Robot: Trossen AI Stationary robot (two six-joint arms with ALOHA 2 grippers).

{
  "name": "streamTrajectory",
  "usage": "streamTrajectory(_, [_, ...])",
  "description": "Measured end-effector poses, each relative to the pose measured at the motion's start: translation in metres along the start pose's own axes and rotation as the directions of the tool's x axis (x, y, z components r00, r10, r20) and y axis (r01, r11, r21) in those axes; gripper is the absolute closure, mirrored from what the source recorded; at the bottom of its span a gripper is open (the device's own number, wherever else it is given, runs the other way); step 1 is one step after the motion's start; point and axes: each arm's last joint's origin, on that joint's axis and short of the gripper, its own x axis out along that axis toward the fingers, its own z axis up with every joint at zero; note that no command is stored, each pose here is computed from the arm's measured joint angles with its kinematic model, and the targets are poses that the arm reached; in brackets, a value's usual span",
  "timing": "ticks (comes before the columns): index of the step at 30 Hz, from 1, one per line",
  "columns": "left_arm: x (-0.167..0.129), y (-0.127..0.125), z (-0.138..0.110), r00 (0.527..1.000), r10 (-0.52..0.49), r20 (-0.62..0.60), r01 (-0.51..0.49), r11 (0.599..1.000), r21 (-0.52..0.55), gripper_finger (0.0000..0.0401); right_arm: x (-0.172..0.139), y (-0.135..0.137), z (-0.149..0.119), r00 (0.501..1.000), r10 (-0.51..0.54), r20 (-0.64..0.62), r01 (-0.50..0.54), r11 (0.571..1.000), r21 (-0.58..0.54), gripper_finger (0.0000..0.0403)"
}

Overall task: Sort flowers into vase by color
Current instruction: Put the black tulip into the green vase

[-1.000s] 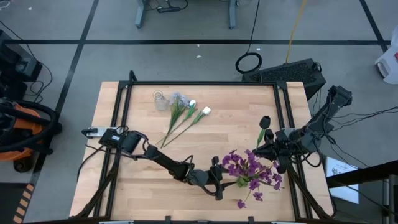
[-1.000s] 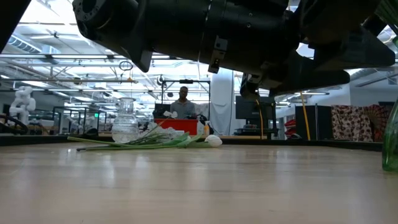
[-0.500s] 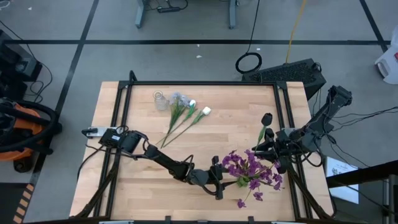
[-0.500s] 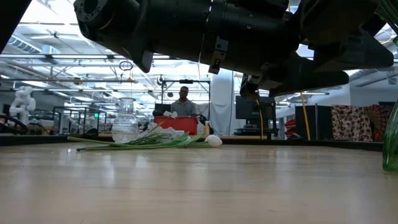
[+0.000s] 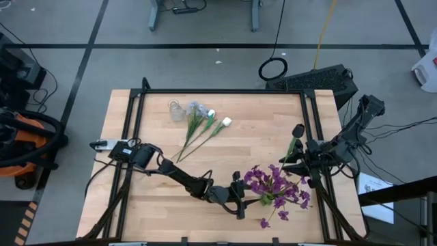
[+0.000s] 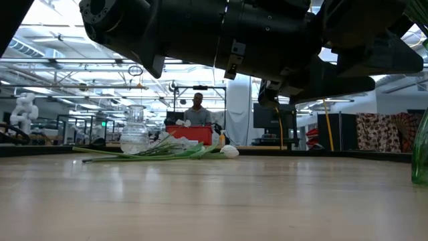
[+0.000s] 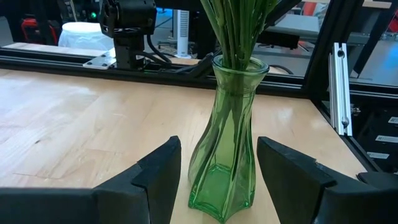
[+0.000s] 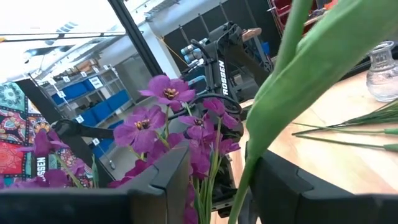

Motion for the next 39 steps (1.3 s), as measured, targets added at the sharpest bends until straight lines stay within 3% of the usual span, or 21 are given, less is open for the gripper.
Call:
streamTrajectory(10, [0.0,0.0,0.0,1.0,0.0,0.0,0.0,1.0,0.0,0.0184,-0.002,-0.002,0.0,1.0,-0.006,-0.011,0.006,1.0,0.015,0.0274])
streamTrajectory(25, [0.001,0.002,0.0,1.0,0.004,0.001,-0.004,1.0,0.004,0.0184,-0.001,0.008,0.015,0.997,-0.036,-0.074,0.029,0.996,-0.086,0.0396])
streamTrajectory(39, [0.005,0.011,0.002,1.0,0.024,0.002,-0.024,1.0,-0.003,0.0184,0.012,0.021,0.015,0.991,-0.016,-0.133,0.001,0.994,-0.111,0.0399])
